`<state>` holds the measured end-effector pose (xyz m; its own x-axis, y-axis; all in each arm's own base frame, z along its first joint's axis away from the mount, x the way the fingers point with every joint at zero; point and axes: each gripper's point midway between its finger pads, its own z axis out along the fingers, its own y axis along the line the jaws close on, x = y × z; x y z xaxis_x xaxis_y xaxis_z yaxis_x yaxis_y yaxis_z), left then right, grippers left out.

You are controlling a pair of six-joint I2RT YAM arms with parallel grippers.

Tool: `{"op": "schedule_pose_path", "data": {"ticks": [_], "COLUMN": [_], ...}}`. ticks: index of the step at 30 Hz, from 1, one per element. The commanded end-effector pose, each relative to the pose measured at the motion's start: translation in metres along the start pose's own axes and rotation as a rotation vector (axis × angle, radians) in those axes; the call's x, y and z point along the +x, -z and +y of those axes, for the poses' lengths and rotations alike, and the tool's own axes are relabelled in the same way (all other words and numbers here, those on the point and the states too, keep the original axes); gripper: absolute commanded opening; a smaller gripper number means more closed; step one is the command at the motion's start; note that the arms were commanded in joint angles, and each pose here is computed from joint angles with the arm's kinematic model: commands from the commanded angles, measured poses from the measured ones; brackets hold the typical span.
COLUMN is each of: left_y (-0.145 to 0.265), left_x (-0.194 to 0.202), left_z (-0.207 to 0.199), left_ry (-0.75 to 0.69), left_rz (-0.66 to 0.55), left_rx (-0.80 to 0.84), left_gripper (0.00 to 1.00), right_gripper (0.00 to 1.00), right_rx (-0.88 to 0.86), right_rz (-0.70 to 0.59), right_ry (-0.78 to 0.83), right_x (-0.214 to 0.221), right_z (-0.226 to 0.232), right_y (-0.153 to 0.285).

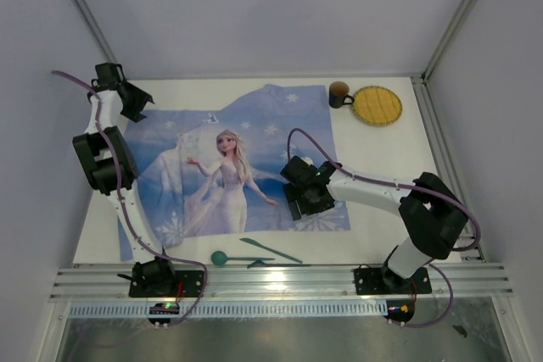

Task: Set the dinner table for one person

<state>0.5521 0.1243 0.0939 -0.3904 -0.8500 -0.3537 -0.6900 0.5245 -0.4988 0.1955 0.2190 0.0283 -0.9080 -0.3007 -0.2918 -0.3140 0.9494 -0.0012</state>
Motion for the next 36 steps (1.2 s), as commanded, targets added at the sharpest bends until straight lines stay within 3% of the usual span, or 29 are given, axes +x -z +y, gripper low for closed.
{"op": "schedule_pose_path", "data": {"ticks": [1,13,24,36], "left_y": [-0.006,-0.020,-0.044,-0.055], "left_x": [0.005,0.012,0.022,0.013], "left_z": [0.001,0.009,0.026,0.037], "left_ry": [0.012,0.027,0.037,0.021], "left_rz": [0.024,0.046,0.064,0.020], "left_rx": [0.012,-0.002,-0.045,-0.089], "left_gripper": [0.57,0.57,0.57,0.57], "right_gripper": [0.75,0.75,0.75,0.75], "right_rx": [0.005,0.026,0.012,0.029], "right_rz": [-0.033,-0.054,-0.086,-0.084], "right_ry": [-0.047,-0.068,-0.023,-0.005], "right_x": [0.001,0.002,-0.034,-0.037], "right_z": [-0.005,-0.013,0.002,0.000], "right_y": [0.016,0.029,0.041,0.042]}}
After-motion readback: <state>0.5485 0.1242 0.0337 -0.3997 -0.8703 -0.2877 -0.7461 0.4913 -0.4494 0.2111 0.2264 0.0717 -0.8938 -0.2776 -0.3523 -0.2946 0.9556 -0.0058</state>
